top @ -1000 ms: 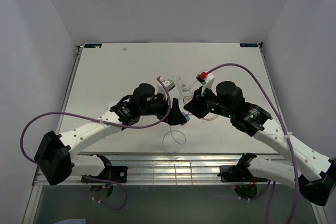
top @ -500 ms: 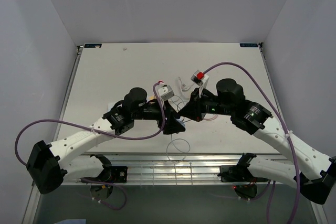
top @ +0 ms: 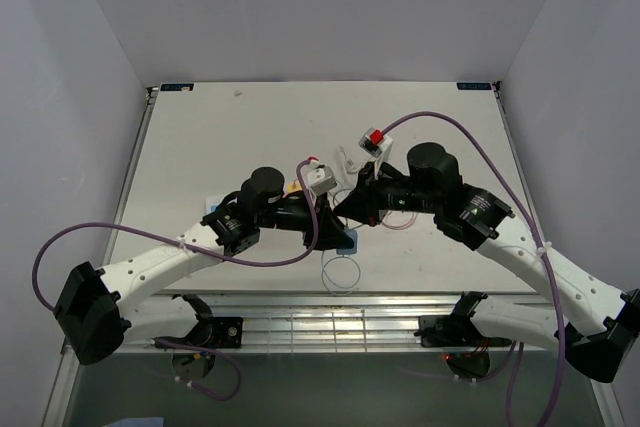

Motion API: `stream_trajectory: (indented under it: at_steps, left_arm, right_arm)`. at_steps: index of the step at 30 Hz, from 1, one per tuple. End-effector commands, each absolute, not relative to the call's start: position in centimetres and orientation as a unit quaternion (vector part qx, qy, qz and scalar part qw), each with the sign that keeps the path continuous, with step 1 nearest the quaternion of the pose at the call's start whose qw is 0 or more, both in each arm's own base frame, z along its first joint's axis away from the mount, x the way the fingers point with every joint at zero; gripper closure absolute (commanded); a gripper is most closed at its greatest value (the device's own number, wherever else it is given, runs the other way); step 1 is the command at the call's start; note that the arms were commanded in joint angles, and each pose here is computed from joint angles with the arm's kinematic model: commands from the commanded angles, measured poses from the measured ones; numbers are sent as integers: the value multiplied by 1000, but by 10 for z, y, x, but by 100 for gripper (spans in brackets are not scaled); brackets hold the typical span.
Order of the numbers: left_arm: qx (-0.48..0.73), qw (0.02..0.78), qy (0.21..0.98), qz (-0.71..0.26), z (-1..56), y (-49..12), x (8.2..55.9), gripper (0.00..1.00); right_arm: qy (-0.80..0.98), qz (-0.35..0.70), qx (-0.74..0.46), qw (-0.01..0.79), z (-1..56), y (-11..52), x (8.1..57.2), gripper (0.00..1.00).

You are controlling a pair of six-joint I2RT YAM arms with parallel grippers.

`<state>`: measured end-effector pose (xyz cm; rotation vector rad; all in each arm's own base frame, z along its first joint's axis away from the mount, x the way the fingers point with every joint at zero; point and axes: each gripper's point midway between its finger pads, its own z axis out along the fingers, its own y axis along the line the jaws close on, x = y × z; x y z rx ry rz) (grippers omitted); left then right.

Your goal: Insert the plug

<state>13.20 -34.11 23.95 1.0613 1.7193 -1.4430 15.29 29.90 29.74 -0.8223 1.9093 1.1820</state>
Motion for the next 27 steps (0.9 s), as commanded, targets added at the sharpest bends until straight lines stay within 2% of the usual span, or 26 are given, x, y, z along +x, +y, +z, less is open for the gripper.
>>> stream_trajectory:
  at_steps: [1,3,6,8,9,10,11,12,17,21,27]
  left_arm:
    - [400,334,648,-556,254,-344,132,86]
    - [385,341,655,-554,258,-344,136,97]
    - [367,349,665,-549,260,-343,141,100]
    - [363,350,668,-547,261,-342,141,100]
    - [359,353,669,-547,262,-341,142,100]
    - [359,352,670,-546,261,-341,142,100]
    - [357,352,671,-545,260,-340,142,100]
    - [357,354,671,-545,261,-339,142,100]
    - [345,364,676,-540,263,-336,144,100]
    - [342,367,674,-542,271,-335,144,100]
    - [346,371,661,-552,288,-332,138,100]
  right_arm:
    - [708,488,-321,397,333,305,153,92]
    - [712,486,-320,392,328,304,153,92]
    - [716,477,-320,396,322,301,153,92]
    - [718,472,-318,401,319,298,154,80]
    - [717,471,-317,405,319,294,152,69]
    - [714,471,-320,408,319,292,150,62]
    - [711,470,-323,411,319,290,148,49]
    - [708,471,-324,416,319,286,144,42]
    - [695,469,-331,432,311,269,131,25]
    - [682,475,-346,436,302,258,117,19]
    - [663,491,-379,419,289,259,102,17]
